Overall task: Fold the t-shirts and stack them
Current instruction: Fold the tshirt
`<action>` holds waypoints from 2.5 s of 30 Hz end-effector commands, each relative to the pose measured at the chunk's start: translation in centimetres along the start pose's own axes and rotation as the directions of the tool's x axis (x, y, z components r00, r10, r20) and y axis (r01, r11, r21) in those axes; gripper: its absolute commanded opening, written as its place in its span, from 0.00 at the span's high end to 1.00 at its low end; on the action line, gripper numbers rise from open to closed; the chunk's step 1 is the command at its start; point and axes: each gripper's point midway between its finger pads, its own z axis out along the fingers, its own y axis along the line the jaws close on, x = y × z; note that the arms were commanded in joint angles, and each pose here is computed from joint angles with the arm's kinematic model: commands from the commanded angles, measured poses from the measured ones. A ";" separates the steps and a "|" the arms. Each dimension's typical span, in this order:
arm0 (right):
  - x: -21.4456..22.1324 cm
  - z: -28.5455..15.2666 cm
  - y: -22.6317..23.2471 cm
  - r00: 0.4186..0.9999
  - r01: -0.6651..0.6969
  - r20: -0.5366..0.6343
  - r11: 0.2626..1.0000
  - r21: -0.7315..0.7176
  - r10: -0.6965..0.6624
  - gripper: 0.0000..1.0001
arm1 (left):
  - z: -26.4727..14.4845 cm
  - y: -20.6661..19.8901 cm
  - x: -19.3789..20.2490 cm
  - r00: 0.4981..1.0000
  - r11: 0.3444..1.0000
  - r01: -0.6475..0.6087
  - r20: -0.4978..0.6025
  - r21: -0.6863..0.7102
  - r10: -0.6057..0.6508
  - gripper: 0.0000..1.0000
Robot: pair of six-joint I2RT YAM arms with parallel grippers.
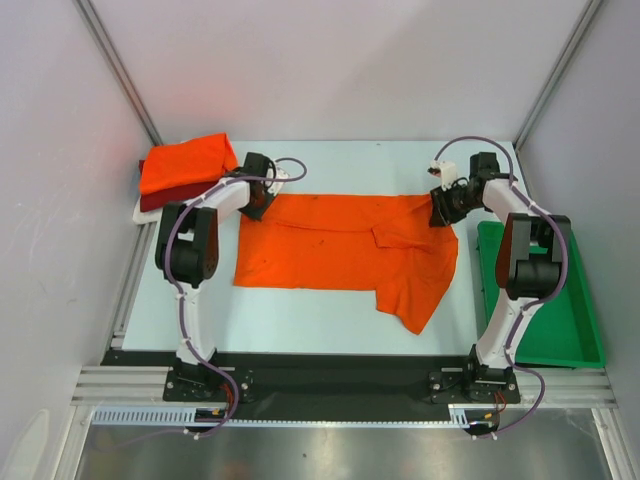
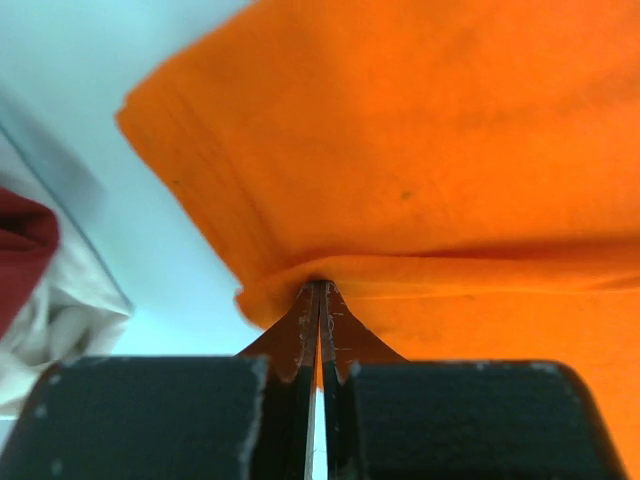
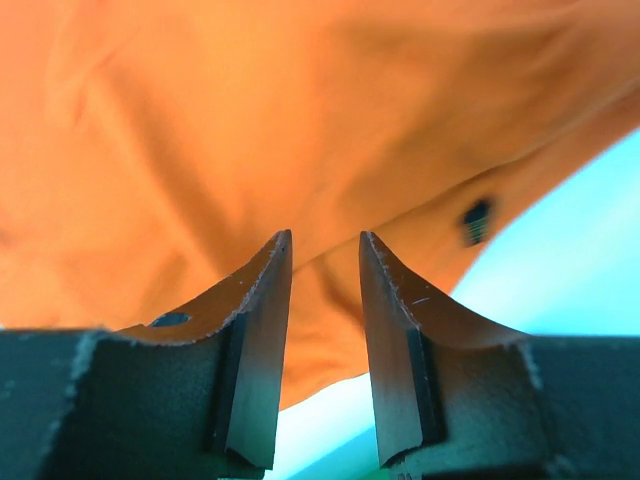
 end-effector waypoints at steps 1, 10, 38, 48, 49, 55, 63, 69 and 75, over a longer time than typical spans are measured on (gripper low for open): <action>-2.3 0.5 -3.1 0.999 -0.006 0.052 0.996 0.087 0.001 0.62 | -0.3 2.6 -1.6 1.000 0.998 -0.003 0.015 -0.061 0.004 0.97; -3.3 3.0 -7.2 0.999 -0.008 0.047 0.986 0.169 0.000 0.62 | 0.5 3.1 -1.9 1.000 0.999 -0.009 -0.010 -0.051 0.009 0.97; -8.5 -1.5 -10.1 0.989 0.006 0.136 0.934 0.358 -0.058 0.67 | -6.4 1.0 1.3 0.999 0.999 0.037 0.031 0.020 -0.037 0.98; -9.9 -0.5 -9.5 0.985 0.010 0.161 0.941 0.339 -0.068 0.65 | -2.8 3.3 -3.1 0.999 0.999 0.035 0.027 -0.010 -0.035 0.98; -9.7 -0.1 -9.6 0.986 0.013 0.153 0.940 0.342 -0.069 0.65 | -2.8 3.7 -3.6 0.999 0.999 0.035 0.037 -0.017 -0.034 0.98; -8.9 2.8 -10.6 0.990 0.008 0.129 0.946 0.325 -0.053 0.65 | -0.4 3.7 -3.2 1.000 0.999 0.027 -0.006 -0.029 -0.027 0.99; -8.1 5.2 -12.0 0.993 0.019 0.103 0.949 0.313 -0.054 0.77 | 1.6 3.7 -1.9 0.998 0.999 -0.001 -0.060 -0.045 -0.002 0.99; -6.9 5.4 -14.1 0.996 0.006 0.080 0.922 0.388 -0.040 1.00 | 3.3 3.7 -1.3 0.996 0.998 -0.017 -0.091 -0.053 0.013 0.99; -6.1 5.5 -15.8 0.997 0.012 0.060 0.902 0.432 -0.042 1.00 | 4.8 4.4 -2.3 0.996 0.997 -0.034 -0.089 -0.065 0.028 0.98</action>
